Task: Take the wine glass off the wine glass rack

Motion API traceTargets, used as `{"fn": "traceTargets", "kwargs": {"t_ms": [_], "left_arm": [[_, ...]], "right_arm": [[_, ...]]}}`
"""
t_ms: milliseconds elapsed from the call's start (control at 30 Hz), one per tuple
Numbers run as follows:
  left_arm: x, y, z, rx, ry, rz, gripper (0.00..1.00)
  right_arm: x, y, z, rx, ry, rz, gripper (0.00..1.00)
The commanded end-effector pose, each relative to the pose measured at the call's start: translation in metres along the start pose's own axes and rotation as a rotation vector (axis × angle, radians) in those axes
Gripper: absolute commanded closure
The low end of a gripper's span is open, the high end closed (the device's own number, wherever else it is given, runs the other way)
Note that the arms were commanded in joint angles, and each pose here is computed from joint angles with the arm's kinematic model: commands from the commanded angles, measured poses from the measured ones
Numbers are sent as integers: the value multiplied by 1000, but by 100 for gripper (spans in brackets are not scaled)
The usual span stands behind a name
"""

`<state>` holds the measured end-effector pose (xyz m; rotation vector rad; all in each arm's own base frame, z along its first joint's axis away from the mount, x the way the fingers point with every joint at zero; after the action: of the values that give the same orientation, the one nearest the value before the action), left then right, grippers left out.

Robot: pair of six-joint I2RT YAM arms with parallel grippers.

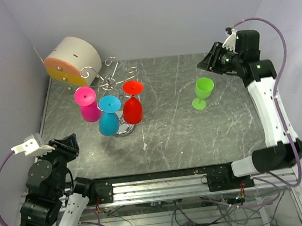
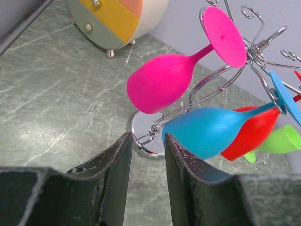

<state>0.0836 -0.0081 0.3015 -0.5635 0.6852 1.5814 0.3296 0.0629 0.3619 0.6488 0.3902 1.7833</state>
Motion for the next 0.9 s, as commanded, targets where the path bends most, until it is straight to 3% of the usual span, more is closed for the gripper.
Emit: {"fn": "traceTargets", "kwargs": {"t_ms": [0,133,333,633,867], "left_arm": [[-1,1,5,-36,25,-5,56],[-1,2,5,-39,30,-4,56],[1,8,7,-58,48,-19,56],[2,8,8,-64,51,-11,56],[2,9,8,-64,52,-14,56]], "right_arm": [[83,26,12,-129,-106,594,67],[147,30,1,-91,-113,811,72],[213,16,-15,-1,-88,922,67],[230,3,-26,35,-125,953,67],[222,-2,-27,22,-123,831,67]]}}
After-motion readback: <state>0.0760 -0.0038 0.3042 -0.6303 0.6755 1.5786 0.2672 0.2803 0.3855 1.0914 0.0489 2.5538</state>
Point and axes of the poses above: each gripper's point midway between its finger pads, its own y axis back along the fingers, its own x axis along the line the jaws close on, z = x × y, the point moved 7 cm from there along y, back along the fingers, and after that the axes turned 15 degrees about y, right-handed, at the moved point
